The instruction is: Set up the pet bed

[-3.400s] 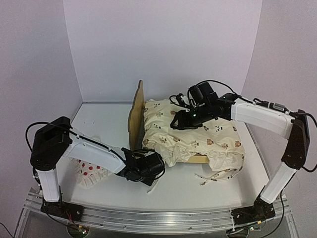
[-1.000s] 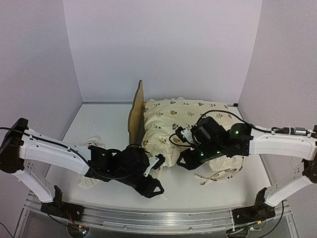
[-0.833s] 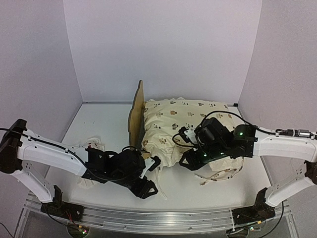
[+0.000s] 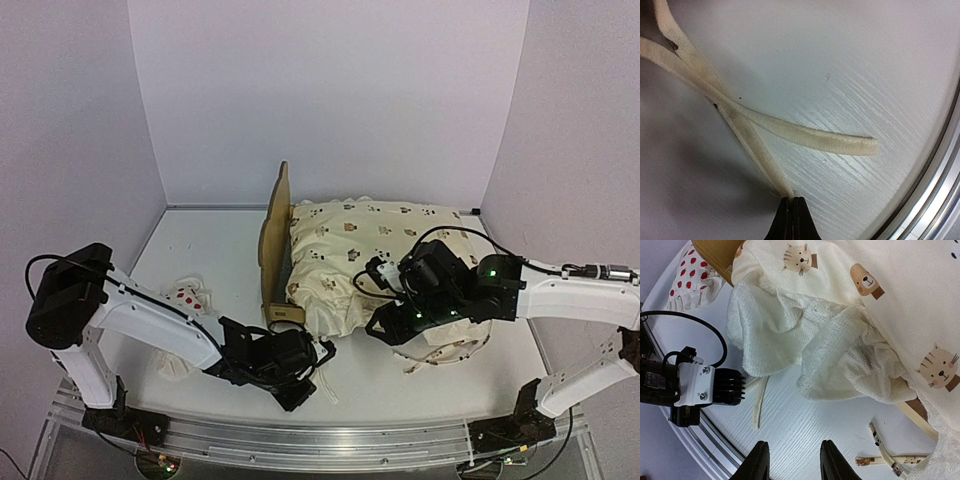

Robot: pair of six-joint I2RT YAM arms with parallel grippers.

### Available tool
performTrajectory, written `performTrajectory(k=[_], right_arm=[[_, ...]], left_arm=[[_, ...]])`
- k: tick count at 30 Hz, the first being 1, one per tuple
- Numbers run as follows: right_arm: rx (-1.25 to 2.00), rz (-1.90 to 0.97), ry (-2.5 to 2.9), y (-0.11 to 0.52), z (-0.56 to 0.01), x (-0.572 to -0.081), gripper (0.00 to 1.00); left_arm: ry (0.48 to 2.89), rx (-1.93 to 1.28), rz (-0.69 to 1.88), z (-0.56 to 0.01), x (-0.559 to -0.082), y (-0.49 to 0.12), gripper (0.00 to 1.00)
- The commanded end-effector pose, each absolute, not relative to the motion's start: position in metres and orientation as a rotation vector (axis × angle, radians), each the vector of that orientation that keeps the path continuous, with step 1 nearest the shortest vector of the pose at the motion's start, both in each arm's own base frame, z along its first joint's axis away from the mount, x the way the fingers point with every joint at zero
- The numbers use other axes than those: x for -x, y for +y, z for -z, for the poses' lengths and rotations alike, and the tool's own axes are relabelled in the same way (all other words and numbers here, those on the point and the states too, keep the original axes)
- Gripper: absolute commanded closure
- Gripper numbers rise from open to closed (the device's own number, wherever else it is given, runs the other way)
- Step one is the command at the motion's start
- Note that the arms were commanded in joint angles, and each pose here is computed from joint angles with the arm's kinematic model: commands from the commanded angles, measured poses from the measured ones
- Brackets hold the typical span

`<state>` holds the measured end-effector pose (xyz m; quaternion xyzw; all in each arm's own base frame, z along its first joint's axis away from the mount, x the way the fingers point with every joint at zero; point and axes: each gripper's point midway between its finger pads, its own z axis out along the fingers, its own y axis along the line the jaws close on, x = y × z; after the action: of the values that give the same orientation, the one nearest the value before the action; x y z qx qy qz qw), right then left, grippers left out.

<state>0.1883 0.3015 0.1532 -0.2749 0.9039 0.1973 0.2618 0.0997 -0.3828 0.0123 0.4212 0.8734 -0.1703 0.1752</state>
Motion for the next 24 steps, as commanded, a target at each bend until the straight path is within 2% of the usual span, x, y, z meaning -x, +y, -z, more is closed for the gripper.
performTrajectory(k=[1,17,24], right_arm=[[0.671,-0.564,2.397,0.304,-0.169,-0.195,0.64],[0.555,-0.880,2.318,0.343,-0.149,-0.181,0.70],[0.529,-0.941,2.234,0.381,-0.119,-0.179,0.65]], left_arm=[[2.553,-1.208,0.408,-0.005,-0.083,-0.350,1.00],[2.541,-1.119,0.354,0.001,-0.094,-0.338,1.00],[2.519,-1.114,0.384,-0.004,-0.095,-0.343,1.00]])
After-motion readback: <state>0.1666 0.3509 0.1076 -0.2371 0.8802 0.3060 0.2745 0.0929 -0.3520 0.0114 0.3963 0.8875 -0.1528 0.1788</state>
